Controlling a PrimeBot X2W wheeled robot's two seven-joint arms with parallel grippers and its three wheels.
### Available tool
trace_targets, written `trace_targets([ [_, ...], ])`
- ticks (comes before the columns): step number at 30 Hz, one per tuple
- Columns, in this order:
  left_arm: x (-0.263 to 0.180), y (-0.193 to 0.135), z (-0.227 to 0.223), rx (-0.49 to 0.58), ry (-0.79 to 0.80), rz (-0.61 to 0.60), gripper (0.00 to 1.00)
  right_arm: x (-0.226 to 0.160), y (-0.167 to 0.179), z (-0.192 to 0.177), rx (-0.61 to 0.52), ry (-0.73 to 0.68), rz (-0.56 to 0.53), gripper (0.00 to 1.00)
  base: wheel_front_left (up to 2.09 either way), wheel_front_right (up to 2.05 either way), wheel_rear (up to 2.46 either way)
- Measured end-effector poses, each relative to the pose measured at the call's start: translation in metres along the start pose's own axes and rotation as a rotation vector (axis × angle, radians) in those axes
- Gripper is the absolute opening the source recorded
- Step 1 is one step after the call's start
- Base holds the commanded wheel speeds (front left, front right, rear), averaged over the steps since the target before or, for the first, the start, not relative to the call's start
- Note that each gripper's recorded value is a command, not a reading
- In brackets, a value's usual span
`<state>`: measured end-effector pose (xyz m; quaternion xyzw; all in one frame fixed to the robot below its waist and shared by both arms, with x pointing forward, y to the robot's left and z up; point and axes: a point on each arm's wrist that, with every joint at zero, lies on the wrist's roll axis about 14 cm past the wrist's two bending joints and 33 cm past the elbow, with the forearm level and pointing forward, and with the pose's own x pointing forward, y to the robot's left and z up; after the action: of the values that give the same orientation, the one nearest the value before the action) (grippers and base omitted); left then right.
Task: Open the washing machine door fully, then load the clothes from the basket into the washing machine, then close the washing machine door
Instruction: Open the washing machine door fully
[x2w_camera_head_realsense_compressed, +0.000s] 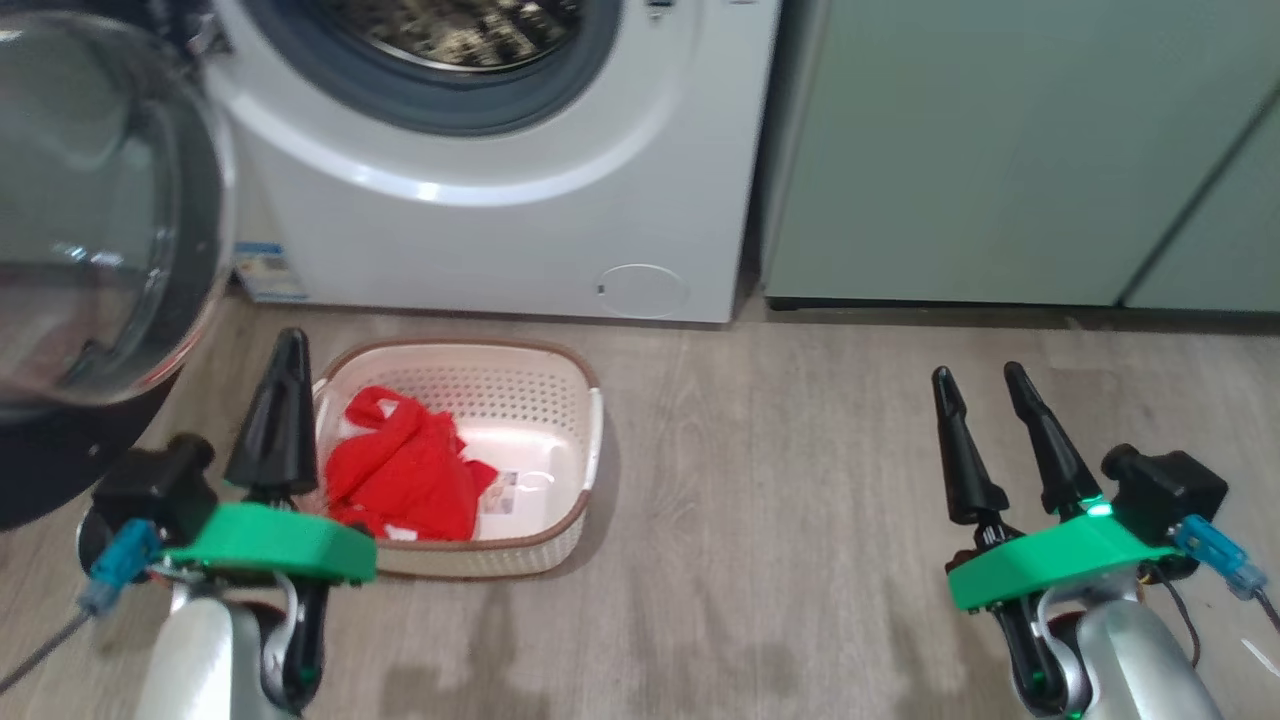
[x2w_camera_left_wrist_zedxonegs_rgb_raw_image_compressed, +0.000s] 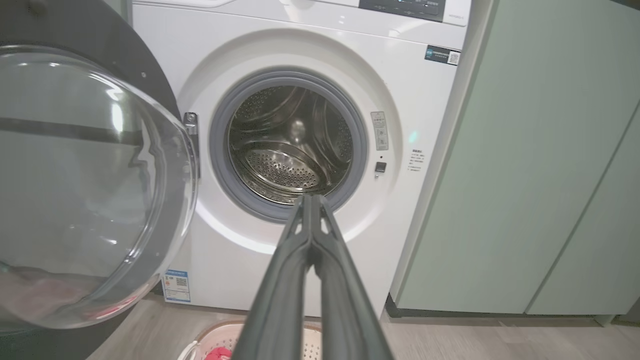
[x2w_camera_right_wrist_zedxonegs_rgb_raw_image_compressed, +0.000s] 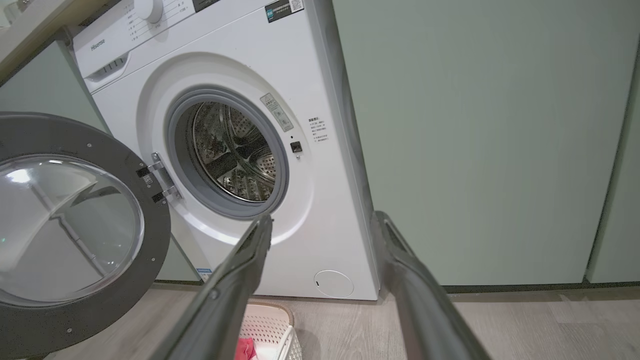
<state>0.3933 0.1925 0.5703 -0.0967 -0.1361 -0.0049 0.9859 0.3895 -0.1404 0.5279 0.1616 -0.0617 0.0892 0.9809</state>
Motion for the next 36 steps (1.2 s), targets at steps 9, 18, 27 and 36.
trace_targets([
  [9,-0.011,-0.042,-0.021,-0.051,0.061,-0.112,0.0,-0.02,-0.026,0.014,-0.004,-0.041,-0.093,1.0,0.0,0.0,0.0],
  [18,-0.025,-0.054,-0.038,-0.093,0.122,-0.122,1.0,-0.026,-0.03,0.01,-0.008,-0.028,-0.109,1.0,0.0,0.0,0.0],
  [27,-0.029,-0.051,-0.039,-0.082,0.128,-0.115,1.0,-0.022,-0.024,0.008,-0.009,-0.025,-0.091,1.0,0.0,0.0,0.0],
  [36,-0.032,-0.045,-0.044,-0.075,0.144,-0.087,1.0,-0.02,-0.02,0.008,-0.007,-0.026,-0.08,1.0,0.0,0.0,0.0],
])
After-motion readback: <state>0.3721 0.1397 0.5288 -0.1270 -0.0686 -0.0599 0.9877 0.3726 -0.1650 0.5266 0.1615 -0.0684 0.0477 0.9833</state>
